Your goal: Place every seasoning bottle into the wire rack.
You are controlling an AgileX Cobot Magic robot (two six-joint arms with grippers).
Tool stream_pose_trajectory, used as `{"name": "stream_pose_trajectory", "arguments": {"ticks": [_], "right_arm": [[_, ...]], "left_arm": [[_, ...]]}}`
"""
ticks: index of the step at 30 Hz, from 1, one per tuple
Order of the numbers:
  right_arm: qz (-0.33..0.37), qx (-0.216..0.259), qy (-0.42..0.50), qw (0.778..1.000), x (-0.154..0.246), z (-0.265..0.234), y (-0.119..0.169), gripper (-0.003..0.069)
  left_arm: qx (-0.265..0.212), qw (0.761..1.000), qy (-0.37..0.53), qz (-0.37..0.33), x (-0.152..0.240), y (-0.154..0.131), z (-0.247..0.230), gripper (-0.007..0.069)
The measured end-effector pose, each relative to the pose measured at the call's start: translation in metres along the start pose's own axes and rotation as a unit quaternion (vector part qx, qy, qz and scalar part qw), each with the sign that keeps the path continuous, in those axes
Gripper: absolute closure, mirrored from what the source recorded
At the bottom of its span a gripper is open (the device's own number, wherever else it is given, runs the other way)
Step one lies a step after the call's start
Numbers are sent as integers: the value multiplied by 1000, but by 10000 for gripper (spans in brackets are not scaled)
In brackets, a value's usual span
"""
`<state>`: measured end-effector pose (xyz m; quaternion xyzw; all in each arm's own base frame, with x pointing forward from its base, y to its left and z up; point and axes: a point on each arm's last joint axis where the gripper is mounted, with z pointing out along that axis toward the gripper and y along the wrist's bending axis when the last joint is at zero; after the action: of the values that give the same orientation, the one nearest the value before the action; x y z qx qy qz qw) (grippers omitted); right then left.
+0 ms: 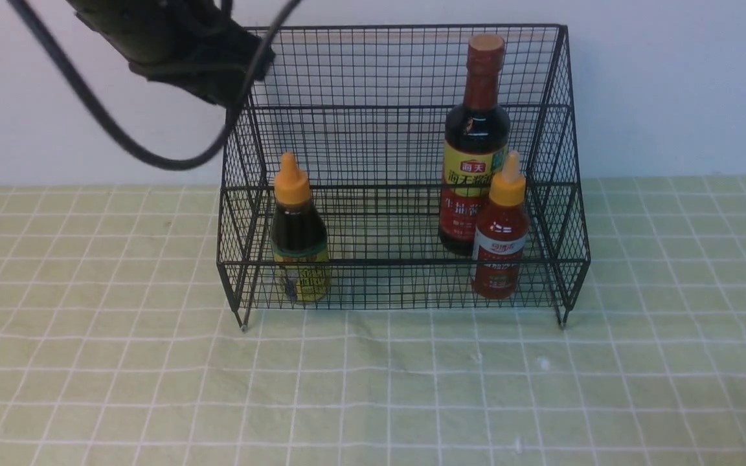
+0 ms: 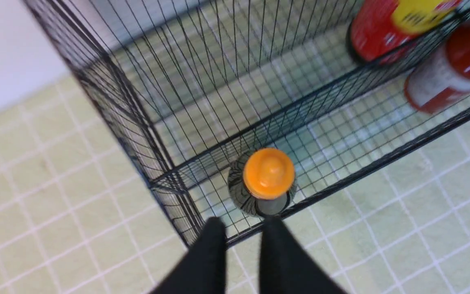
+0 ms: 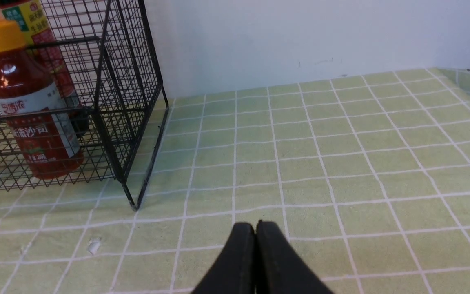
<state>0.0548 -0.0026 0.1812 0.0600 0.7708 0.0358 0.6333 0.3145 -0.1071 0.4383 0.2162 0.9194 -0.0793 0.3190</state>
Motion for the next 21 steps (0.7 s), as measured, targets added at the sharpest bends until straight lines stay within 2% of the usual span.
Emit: {"name": "stream_pose_trajectory", "arguments": {"ticks": [5, 8, 11, 16, 17, 21], "right_arm": [[0, 0, 0, 1000, 0, 0, 0, 673], [0, 0, 0, 1000, 0, 0, 0, 673], [0, 0, 0, 1000, 0, 0, 0, 673], [0, 0, 0, 1000, 0, 0, 0, 673], [0, 0, 0, 1000, 0, 0, 0, 673], [0, 0, 0, 1000, 0, 0, 0, 673]], "left_arm": [[0, 997, -75, 3, 14, -11, -69, 629], [9, 994, -113, 3, 49, -23, -116, 631], [8, 991, -134, -1, 69, -27, -130, 631], [-2, 974, -226, -19, 135, -37, -152, 631], [-3, 973, -230, -20, 135, -37, -152, 631], [-4, 969, -247, -24, 183, -43, -153, 631]]}}
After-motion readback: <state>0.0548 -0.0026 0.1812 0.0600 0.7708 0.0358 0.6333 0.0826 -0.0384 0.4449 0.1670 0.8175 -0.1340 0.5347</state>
